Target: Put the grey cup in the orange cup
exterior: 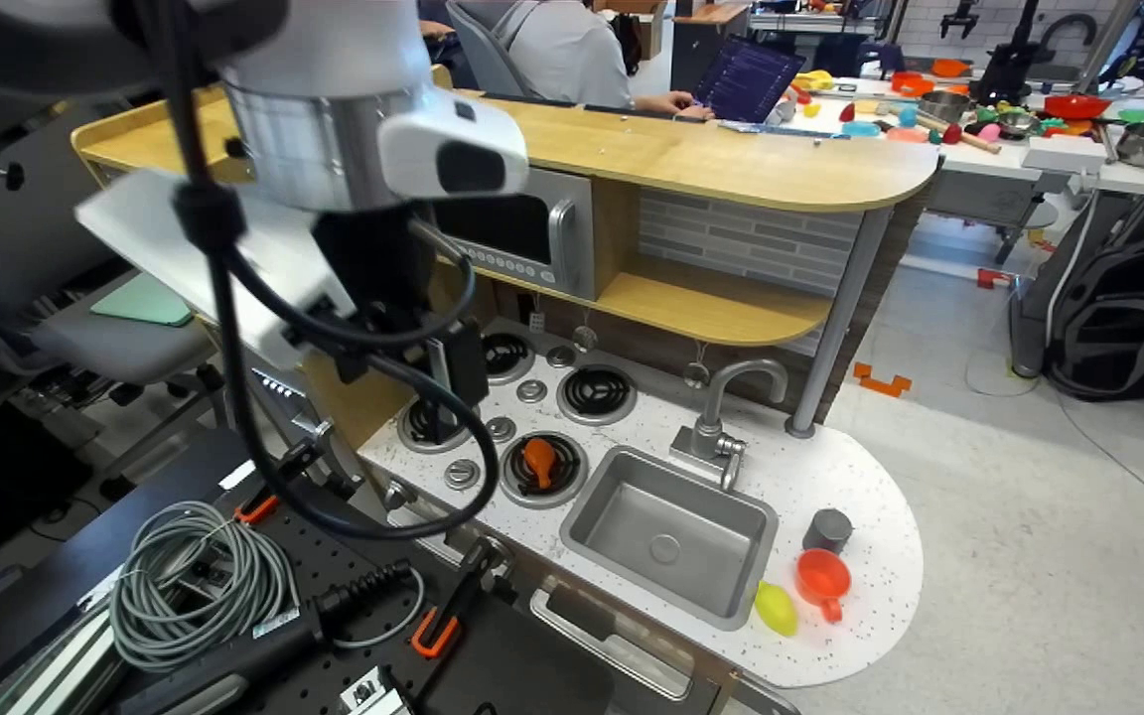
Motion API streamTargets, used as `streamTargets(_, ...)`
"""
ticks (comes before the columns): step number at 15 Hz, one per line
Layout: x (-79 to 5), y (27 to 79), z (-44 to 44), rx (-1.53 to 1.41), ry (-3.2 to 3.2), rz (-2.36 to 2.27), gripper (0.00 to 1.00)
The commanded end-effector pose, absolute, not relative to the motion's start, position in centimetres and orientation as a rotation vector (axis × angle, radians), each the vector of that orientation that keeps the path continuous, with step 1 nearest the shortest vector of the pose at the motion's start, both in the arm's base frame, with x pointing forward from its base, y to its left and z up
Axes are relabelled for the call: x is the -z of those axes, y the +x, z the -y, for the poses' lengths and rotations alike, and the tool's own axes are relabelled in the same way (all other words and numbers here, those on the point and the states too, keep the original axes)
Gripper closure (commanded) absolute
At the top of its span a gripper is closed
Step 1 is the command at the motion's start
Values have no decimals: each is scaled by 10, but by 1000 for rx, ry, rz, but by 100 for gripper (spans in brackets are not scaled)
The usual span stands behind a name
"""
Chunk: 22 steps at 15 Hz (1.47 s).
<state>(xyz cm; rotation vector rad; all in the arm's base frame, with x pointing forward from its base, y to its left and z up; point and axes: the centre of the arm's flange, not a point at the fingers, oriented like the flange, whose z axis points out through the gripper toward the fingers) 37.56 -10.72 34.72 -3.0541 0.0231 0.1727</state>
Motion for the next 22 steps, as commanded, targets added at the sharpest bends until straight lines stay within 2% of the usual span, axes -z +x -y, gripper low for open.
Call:
streamTargets(1,-280,420,135,-224,-3001,-146,0)
streamTargets(8,-181,454,171,-285,-2966,-478,0)
streamTargets(22,-104,558,313,21,-2990,-1422,0)
